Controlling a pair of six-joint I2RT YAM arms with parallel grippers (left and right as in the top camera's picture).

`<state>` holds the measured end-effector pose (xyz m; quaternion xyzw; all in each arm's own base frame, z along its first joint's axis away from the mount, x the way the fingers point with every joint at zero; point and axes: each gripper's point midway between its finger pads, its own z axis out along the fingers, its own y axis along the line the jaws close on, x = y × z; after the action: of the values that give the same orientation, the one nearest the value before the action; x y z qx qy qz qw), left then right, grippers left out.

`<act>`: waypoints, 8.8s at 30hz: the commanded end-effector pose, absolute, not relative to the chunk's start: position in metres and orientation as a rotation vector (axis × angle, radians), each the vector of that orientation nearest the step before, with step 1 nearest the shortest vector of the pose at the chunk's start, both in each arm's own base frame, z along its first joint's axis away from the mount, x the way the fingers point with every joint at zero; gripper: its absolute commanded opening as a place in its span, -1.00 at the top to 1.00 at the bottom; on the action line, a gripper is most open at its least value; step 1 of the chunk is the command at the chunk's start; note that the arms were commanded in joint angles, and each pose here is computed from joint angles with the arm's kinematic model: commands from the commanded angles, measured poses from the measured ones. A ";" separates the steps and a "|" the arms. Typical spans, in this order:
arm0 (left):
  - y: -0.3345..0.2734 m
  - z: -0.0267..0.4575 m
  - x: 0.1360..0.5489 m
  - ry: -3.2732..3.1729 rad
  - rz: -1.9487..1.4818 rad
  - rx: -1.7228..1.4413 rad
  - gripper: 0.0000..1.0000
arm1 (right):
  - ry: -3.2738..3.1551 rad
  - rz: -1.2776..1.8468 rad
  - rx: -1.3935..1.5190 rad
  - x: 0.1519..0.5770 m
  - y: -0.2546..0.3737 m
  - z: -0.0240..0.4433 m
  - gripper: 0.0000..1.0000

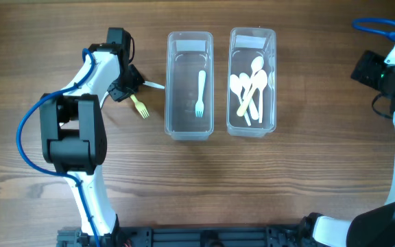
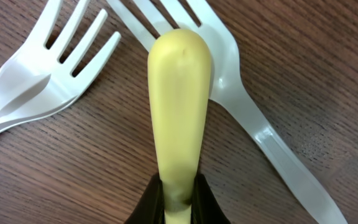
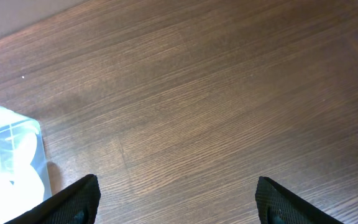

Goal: Pack container
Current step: 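Carry the yellow fork into the left container and release, then move left gripper to the white forks and grasp one, then carry the white fork into the left container and release, then return left gripper to the white forks and grasp another, then place the second white fork into the left container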

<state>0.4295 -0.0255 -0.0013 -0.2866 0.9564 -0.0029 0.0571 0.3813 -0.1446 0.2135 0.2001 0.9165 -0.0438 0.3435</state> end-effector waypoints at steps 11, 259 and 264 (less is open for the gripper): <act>-0.046 0.081 0.423 2.843 -0.118 -0.646 0.92 | 2.356 -0.100 0.531 0.383 -0.145 0.222 -0.60; -0.179 0.215 0.443 2.513 -0.095 -0.023 -0.74 | 2.368 -0.054 0.665 0.377 -0.143 0.212 -0.54; -0.148 0.205 0.452 2.588 -0.252 -0.071 -0.99 | 2.373 -0.053 0.666 0.376 -0.143 0.211 -0.54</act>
<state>0.4469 -0.1680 0.2222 -0.0188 0.9506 -0.0728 0.3012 0.3764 -0.1380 0.2080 0.2458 0.9115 -0.0121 0.3296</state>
